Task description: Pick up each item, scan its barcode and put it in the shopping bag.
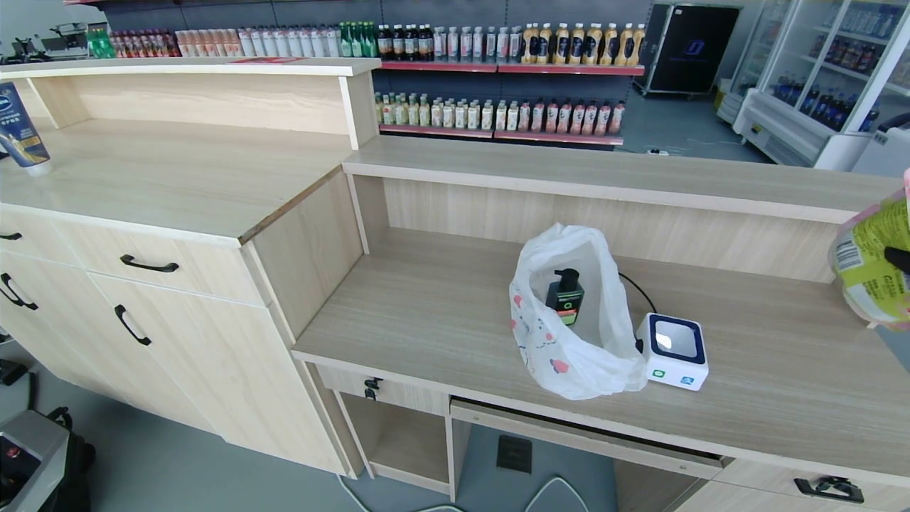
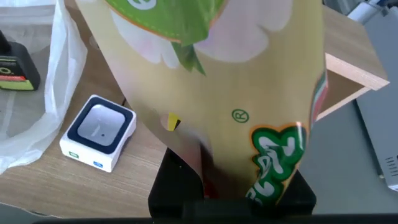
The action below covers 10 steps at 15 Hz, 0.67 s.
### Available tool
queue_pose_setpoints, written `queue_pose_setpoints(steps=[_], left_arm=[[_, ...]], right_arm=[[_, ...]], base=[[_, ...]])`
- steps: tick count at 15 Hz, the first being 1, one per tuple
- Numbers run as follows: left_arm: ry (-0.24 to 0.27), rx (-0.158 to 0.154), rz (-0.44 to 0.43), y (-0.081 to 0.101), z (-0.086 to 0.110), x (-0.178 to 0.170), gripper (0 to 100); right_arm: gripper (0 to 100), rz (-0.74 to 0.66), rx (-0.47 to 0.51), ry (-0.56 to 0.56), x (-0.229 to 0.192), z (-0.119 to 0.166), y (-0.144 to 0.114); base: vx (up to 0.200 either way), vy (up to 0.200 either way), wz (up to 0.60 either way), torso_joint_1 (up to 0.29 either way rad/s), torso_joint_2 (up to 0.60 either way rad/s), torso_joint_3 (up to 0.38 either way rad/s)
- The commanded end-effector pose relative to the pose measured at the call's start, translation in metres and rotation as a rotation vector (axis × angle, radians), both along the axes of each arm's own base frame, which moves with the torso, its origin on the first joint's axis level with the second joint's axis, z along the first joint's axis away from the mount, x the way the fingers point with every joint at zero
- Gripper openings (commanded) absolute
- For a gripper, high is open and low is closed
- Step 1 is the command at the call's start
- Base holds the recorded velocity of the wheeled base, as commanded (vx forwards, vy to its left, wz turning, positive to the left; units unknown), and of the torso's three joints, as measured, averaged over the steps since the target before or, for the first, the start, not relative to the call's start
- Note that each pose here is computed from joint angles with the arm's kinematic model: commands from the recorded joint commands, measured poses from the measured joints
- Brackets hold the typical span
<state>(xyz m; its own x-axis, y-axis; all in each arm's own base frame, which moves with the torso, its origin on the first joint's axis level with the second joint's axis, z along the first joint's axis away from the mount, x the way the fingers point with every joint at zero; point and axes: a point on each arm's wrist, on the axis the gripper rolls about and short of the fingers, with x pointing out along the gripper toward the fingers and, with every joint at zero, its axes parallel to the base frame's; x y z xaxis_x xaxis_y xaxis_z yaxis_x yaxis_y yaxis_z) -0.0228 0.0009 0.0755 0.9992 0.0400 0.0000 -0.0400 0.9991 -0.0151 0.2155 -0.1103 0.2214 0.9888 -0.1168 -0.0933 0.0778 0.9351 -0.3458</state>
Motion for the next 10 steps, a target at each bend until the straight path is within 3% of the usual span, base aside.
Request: queue_pose_setpoints(steps=[1, 3, 5, 7, 10], left_arm=[[0.0, 0.0, 0.001, 0.0, 0.0, 0.0, 100], [0.0, 0.0, 0.001, 0.0, 0.0, 0.0, 100], [0.0, 0.0, 0.001, 0.0, 0.0, 0.0, 100], [0.0, 0.0, 0.001, 0.0, 0.0, 0.0, 100], [0.0, 0.0, 0.001, 0.0, 0.0, 0.0, 100]], right_arm=[[0, 0.009, 0.034, -0.062, 0.005, 0.01, 0.013], [0, -0.003, 0.125, -0.125, 0.018, 0.029, 0.043], [0, 0.033, 0.158, -0.106, 0.026, 0.029, 0.077], [0, 0.085, 0.189, -0.07, 0.029, 0.019, 0.104], [0, 0.149, 0.212, 0.074, 0.027, -0.019, 0.124]], base=[[0.0, 0.0, 0.6, -0.002, 0.0, -0.007], [0.0, 0.0, 0.6, -0.002, 0.0, 0.002], [0.0, 0.0, 0.6, 0.012, 0.0, 0.002], [0.0, 0.0, 0.6, -0.002, 0.0, 0.002], [0.0, 0.0, 0.0, 0.0, 0.0, 0.0]])
